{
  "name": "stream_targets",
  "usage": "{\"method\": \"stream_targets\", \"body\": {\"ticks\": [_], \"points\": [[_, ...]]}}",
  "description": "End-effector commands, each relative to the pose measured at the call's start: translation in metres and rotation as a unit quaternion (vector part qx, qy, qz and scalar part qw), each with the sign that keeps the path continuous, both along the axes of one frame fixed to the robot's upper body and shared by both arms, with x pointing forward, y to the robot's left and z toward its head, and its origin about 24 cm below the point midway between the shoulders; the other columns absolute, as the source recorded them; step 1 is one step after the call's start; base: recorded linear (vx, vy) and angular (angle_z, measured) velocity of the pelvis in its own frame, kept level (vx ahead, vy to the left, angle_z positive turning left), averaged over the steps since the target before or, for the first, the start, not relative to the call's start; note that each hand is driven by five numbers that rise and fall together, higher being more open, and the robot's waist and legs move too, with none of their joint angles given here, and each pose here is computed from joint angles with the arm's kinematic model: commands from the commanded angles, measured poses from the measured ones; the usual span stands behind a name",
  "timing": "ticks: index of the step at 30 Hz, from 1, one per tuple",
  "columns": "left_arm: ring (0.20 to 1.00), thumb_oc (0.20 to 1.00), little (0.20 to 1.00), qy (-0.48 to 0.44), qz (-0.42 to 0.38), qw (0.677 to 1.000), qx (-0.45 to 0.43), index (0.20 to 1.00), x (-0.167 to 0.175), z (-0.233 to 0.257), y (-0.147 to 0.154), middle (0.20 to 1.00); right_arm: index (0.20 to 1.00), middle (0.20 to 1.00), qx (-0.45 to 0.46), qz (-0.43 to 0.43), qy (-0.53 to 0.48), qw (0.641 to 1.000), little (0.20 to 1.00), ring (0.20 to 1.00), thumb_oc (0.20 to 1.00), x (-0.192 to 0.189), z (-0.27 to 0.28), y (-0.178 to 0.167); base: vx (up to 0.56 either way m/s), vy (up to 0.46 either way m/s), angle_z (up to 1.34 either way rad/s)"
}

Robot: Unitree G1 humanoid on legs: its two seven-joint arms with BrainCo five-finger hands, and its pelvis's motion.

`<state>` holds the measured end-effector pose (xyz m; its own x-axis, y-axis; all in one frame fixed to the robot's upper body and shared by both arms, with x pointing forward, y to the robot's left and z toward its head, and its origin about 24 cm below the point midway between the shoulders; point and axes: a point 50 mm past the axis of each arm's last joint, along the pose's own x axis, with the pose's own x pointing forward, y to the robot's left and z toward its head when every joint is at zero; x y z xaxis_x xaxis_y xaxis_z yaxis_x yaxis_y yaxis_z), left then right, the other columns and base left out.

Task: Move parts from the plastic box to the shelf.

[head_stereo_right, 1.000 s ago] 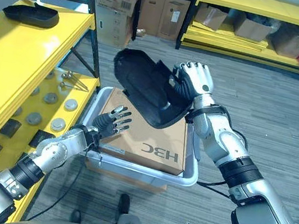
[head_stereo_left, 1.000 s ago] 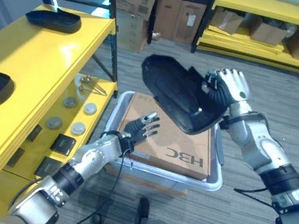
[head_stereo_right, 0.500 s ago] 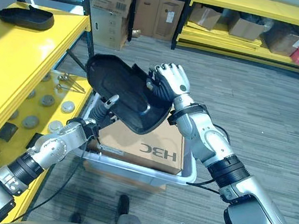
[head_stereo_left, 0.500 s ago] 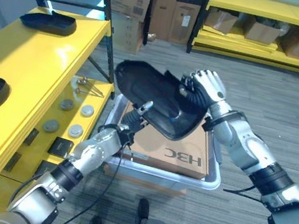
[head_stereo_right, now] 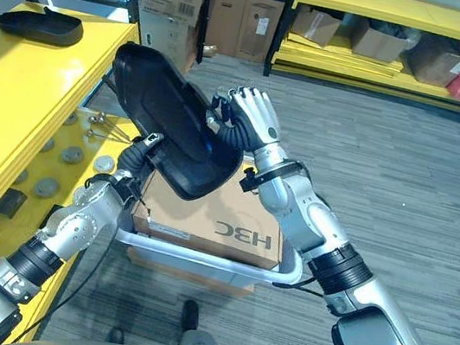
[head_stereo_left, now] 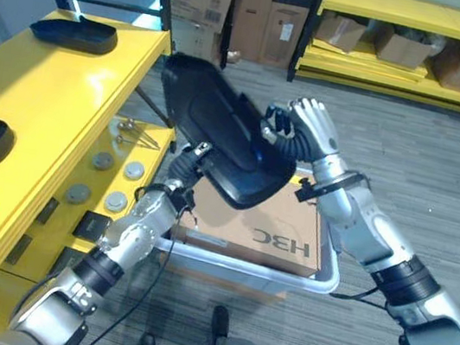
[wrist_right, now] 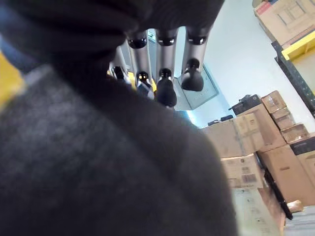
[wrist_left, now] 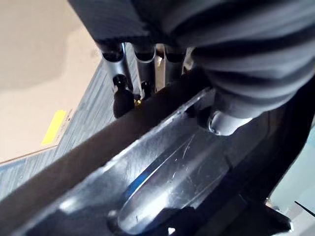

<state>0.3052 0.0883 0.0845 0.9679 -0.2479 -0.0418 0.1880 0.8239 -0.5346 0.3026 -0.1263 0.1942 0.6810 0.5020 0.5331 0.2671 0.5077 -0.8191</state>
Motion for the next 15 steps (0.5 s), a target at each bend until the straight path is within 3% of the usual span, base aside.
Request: {"method": "stream_targets", "body": {"ticks": [1, 4, 5, 6, 15], "points": [[0.200, 0.200, 0.200, -0.136, 0.048, 0.990, 0.002, 0.200, 0.009, 0.049, -0.006, 0.200, 0.200, 0.200, 0.051, 0.140, 0.017, 0.989, 0.200, 0.200, 0.200, -0.026, 0.008, 0.030, 0.00, 0.000, 0.00], [0.200, 0.200, 0.200, -0.164, 0.093, 0.982, 0.027, 0.200, 0.009, 0.053, 0.002, 0.200, 0.216, 0.216, 0.098, 0.161, 0.040, 0.981, 0.216, 0.216, 0.216, -0.032, 0.000, 0.031, 0.00, 0.000, 0.00], [0.200, 0.200, 0.200, -0.180, 0.108, 0.977, 0.031, 0.200, 0.008, 0.055, 0.006, 0.200, 0.896, 0.896, 0.122, 0.169, 0.043, 0.977, 0.896, 0.896, 0.896, -0.035, -0.003, 0.030, 0.00, 0.000, 0.00], [0.200, 0.200, 0.200, -0.202, 0.128, 0.970, 0.040, 0.200, 0.006, 0.059, 0.010, 0.200, 1.000, 1.000, 0.141, 0.155, 0.040, 0.977, 1.000, 1.000, 1.000, -0.037, -0.007, 0.026, 0.00, 0.000, 0.00], [0.200, 0.200, 0.200, -0.351, 0.271, 0.879, 0.177, 0.200, -0.017, 0.079, 0.063, 0.200, 1.000, 1.000, 0.298, -0.055, 0.109, 0.947, 1.000, 1.000, 1.000, -0.045, -0.069, -0.054, -0.04, 0.071, 0.00]]}}
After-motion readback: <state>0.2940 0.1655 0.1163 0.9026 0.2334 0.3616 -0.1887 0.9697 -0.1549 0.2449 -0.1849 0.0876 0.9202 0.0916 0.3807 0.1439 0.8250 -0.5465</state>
